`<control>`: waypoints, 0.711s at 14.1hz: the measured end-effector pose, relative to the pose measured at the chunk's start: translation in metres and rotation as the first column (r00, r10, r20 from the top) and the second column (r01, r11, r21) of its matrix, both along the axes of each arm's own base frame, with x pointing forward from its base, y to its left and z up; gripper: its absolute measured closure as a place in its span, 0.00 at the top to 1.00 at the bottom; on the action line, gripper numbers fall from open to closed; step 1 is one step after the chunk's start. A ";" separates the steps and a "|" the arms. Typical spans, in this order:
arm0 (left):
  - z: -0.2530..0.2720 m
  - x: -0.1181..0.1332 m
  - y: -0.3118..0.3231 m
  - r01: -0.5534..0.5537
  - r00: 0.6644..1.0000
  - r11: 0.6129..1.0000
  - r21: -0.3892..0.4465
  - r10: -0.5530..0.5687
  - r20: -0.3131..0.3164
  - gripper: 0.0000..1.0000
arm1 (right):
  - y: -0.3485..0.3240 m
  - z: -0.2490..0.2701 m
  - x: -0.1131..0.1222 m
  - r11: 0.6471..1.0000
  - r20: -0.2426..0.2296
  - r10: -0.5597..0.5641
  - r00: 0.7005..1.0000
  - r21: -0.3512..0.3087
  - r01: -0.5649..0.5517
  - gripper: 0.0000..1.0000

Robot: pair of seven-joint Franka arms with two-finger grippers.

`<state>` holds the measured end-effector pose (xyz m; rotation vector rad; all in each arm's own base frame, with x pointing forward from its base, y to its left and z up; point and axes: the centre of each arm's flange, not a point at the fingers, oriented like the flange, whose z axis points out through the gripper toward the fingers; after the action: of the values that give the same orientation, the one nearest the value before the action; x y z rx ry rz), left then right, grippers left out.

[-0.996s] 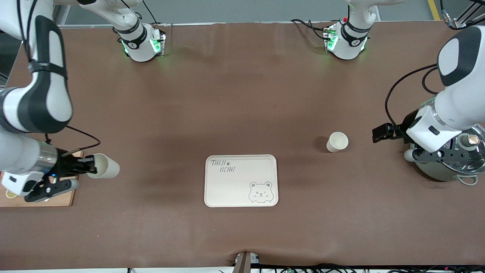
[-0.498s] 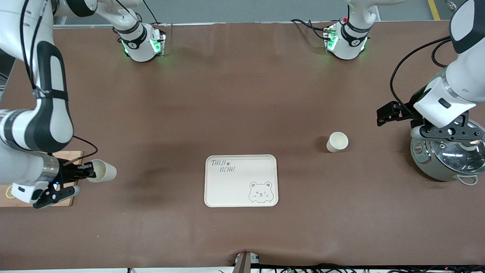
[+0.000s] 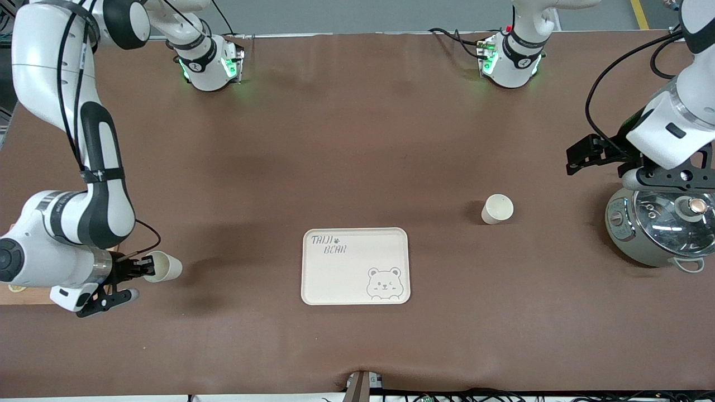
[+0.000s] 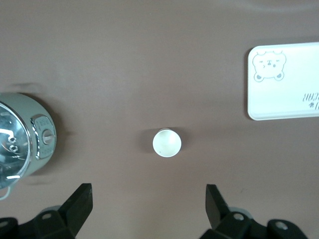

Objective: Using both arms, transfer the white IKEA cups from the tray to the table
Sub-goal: 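Lower the cup onto the table near the cutting board and open the right gripper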

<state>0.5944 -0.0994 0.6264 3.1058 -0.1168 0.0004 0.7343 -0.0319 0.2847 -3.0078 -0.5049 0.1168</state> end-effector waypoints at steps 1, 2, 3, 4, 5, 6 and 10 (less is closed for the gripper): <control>0.002 -0.001 0.006 0.000 1.000 1.000 0.002 0.000 -0.002 1.00 | 0.000 -0.008 0.000 1.000 -0.002 -0.001 1.000 -0.001 0.001 0.03; 0.007 -0.004 0.014 -0.008 1.000 1.000 0.005 0.008 -0.003 1.00 | -0.001 -0.015 0.000 1.000 0.001 -0.002 1.000 -0.003 0.002 0.03; 0.014 -0.008 0.024 -0.018 1.000 1.000 0.003 0.018 -0.002 1.00 | -0.001 -0.022 -0.001 1.000 0.006 -0.005 1.000 -0.005 0.005 0.03; 0.021 -0.013 0.033 -0.029 1.000 1.000 -0.003 0.029 0.001 1.00 | -0.002 -0.028 -0.002 1.000 0.013 -0.007 1.000 -0.007 0.007 0.03; 0.028 -0.016 0.040 -0.039 0.999 0.999 -0.007 0.039 0.007 1.00 | -0.002 -0.034 -0.003 1.000 0.018 -0.010 1.000 -0.009 0.010 0.03; 0.032 -0.018 0.045 -0.047 0.999 0.999 -0.009 0.047 0.011 1.00 | -0.003 -0.039 -0.005 1.000 0.023 -0.012 1.000 -0.011 0.012 0.03; 0.030 -0.020 0.049 -0.052 0.999 0.999 -0.007 0.052 -0.003 1.00 | -0.004 -0.047 -0.007 1.000 0.032 -0.015 0.999 -0.013 0.016 0.03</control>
<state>0.5741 -0.0509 0.6566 3.1003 -0.0361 -0.0020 0.7273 -0.0357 0.2374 -3.0303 -0.4856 0.0717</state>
